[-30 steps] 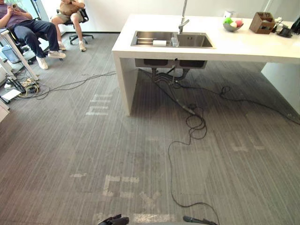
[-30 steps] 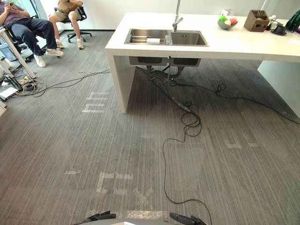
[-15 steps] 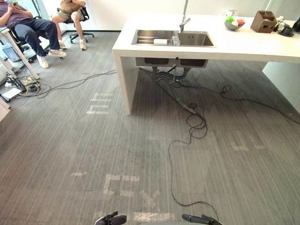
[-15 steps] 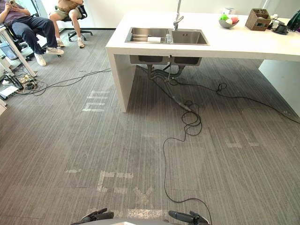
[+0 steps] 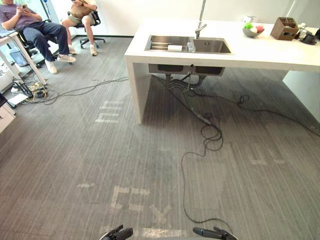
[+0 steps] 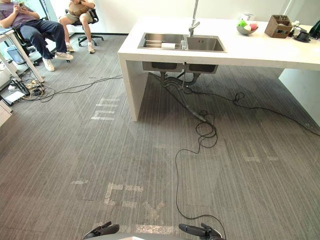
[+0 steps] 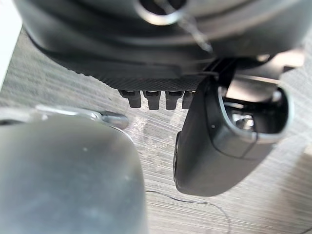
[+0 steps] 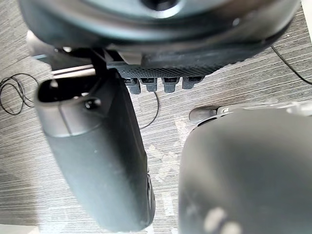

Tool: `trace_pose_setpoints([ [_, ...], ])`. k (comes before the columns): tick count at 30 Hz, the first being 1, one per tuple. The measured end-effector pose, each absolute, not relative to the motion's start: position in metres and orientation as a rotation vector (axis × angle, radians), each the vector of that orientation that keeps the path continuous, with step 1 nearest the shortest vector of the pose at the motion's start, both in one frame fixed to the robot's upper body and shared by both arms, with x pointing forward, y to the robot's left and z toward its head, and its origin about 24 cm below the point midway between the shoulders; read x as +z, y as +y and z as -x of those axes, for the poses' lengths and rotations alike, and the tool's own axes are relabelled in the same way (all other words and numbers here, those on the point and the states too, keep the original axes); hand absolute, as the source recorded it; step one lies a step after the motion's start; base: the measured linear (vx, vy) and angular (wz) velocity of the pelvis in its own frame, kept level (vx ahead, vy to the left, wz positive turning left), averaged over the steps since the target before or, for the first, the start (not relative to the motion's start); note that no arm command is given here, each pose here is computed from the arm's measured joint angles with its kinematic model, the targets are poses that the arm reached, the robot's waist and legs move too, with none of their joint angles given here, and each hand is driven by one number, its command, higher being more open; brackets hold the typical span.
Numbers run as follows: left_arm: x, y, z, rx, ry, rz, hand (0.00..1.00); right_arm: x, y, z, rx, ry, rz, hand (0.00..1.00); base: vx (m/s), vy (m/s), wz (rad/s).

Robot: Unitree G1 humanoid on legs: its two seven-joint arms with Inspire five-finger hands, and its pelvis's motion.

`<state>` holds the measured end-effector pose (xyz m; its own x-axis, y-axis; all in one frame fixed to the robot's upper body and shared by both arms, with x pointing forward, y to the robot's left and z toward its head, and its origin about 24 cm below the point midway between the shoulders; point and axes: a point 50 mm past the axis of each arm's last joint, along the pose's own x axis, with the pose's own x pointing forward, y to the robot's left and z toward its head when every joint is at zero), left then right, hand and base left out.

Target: Walk over to the sink, pick up the cup, carry it to the dishwasher, place the cup inside the dishwasher, then close the dishwasher door

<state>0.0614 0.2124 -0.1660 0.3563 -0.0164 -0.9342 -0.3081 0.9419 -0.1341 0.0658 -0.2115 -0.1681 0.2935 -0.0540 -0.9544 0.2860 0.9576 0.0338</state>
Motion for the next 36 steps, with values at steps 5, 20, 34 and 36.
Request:
trace_pose_setpoints([
  [5, -0.163, 0.215, -0.068, 0.169, 1.142, 0.332, 1.0, -0.167, -0.21, -0.068, -0.286, 1.205, -0.244, 1.0, -0.04, 0.022, 0.3],
  [20, -0.163, 0.216, -0.071, 0.343, 1.135, 0.379, 1.0, -0.163, -0.208, -0.061, -0.448, 1.091, -0.499, 1.0, 0.21, -0.077, 0.04],
  [34, -0.143, 0.186, -0.127, 0.22, 0.855, 0.215, 1.0, -0.159, -0.214, -0.088, -0.367, 1.082, -0.424, 1.0, 0.56, -0.208, -0.04],
  [36, -0.122, 0.182, -0.157, 0.155, 0.706, 0.112, 1.0, -0.159, -0.209, -0.099, -0.333, 1.083, -0.416, 1.0, 0.52, 0.113, -0.51],
])
